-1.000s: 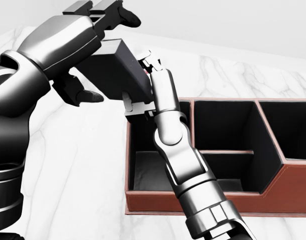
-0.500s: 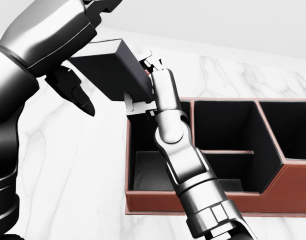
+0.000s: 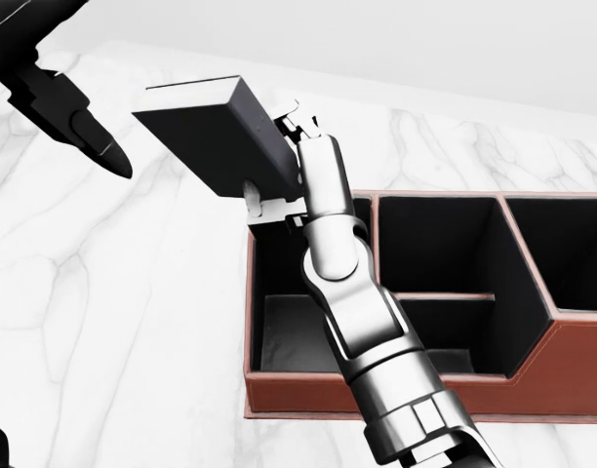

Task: Pick up the book and place it in the right compartment of the caddy.

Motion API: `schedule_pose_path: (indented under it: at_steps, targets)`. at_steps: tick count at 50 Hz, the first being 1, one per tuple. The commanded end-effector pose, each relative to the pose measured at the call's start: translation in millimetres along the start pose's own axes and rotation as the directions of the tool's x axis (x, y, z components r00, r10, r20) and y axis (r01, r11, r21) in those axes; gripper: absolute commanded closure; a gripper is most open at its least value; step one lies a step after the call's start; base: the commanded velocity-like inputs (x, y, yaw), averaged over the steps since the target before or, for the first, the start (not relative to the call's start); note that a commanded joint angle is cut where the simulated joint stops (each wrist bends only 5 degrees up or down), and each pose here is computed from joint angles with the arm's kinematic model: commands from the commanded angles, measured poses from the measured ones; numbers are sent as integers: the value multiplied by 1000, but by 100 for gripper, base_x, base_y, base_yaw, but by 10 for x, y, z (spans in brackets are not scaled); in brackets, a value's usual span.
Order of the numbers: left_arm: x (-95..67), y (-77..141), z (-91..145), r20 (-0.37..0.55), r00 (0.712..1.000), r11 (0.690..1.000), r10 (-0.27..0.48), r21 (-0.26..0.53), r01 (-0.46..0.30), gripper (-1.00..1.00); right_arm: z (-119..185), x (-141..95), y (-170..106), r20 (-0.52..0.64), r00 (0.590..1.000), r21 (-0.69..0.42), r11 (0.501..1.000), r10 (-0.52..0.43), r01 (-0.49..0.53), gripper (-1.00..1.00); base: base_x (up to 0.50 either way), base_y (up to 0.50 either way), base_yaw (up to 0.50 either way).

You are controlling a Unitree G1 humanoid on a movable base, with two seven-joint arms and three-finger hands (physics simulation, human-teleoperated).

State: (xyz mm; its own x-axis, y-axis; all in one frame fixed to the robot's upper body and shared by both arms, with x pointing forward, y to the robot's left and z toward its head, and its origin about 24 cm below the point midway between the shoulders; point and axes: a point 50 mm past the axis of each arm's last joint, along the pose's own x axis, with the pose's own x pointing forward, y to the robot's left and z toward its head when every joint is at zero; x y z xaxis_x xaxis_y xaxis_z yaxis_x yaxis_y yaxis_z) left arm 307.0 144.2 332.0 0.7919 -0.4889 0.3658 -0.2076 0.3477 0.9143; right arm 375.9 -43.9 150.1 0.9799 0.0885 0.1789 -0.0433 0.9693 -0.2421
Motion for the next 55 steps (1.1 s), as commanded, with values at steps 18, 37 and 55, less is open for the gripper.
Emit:
schedule_pose_path:
  at_steps: [18, 37, 55]
  targets:
    - [-10, -501, -690, -230, 955, 946, -189, -302, 115, -100, 46, 20, -61, 44, 998, 10, 999, -47, 46, 100, 0, 0, 0]
    - [-203, -825, -987, -337, 931, 899, -144, -438, -20, -100, 636, 211, -402, 169, 978, 77, 990, -126, 114, 100, 0, 0, 0]
    - [-253, -943, -1177, -463, 886, 803, -4, -530, -273, -100, 631, 262, -555, 154, 974, 80, 984, -167, 156, 100, 0, 0, 0]
